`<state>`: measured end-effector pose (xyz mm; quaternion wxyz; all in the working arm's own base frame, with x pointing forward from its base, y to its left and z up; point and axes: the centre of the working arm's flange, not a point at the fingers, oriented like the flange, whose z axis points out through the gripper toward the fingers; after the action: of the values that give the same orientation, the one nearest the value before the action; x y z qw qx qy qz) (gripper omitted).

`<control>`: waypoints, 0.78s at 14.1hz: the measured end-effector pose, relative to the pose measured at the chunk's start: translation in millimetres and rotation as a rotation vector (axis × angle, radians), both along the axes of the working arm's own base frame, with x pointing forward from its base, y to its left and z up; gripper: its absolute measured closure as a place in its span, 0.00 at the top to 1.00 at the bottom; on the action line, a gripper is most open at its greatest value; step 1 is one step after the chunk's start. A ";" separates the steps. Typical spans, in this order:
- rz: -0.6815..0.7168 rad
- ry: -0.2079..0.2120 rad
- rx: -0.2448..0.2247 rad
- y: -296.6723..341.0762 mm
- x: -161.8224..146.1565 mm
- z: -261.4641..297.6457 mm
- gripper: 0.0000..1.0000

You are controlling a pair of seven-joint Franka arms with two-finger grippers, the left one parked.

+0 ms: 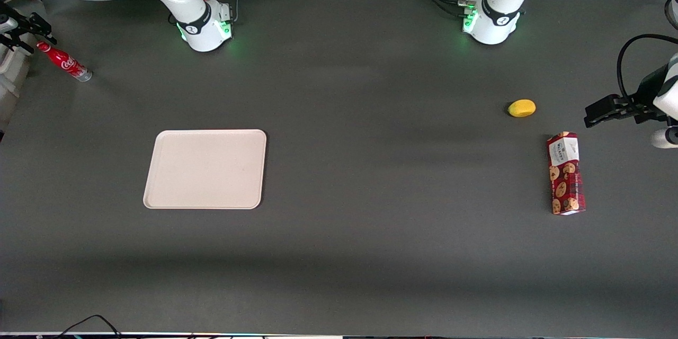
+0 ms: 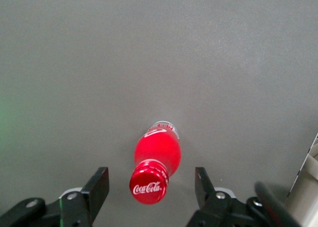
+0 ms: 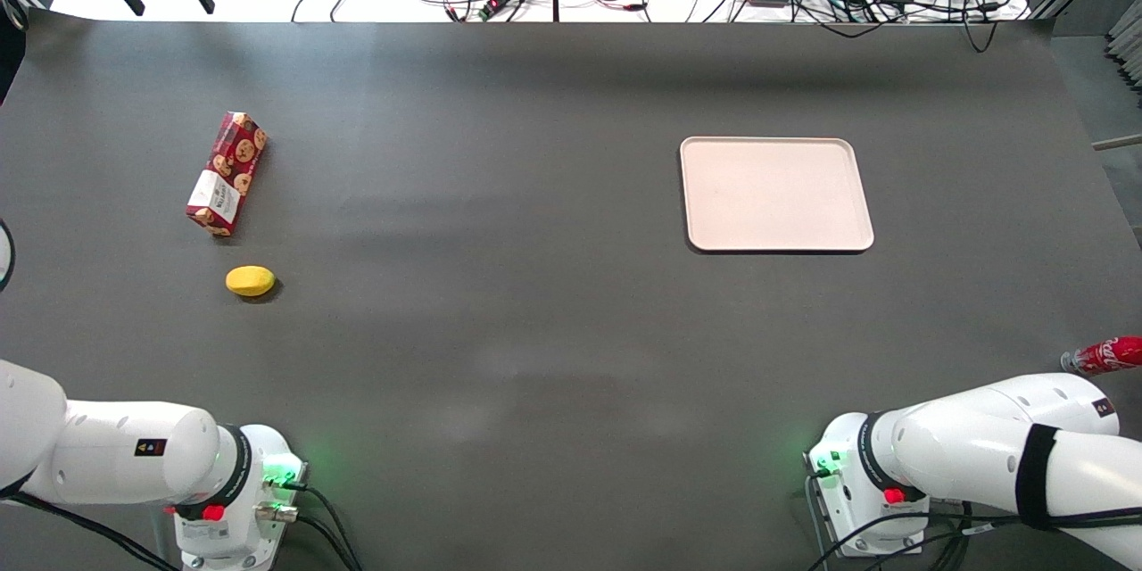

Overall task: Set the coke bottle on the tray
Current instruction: 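Lower the open right gripper around the bottle neck and close it, then lift the held bottle and carry it toward the white tray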

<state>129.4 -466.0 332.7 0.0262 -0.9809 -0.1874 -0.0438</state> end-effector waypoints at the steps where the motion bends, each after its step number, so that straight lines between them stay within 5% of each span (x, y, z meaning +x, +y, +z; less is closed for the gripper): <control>1: -0.002 0.000 0.002 -0.3 -1.0 -0.8 0.78; 4: -0.008 -0.002 0.011 -1.9 -6.8 -5.3 0.72; 11: 0.009 -0.006 0.010 -2.0 -6.9 -5.4 0.38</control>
<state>122.5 -467.9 327.3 0.0307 -0.9798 -0.1917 -0.0477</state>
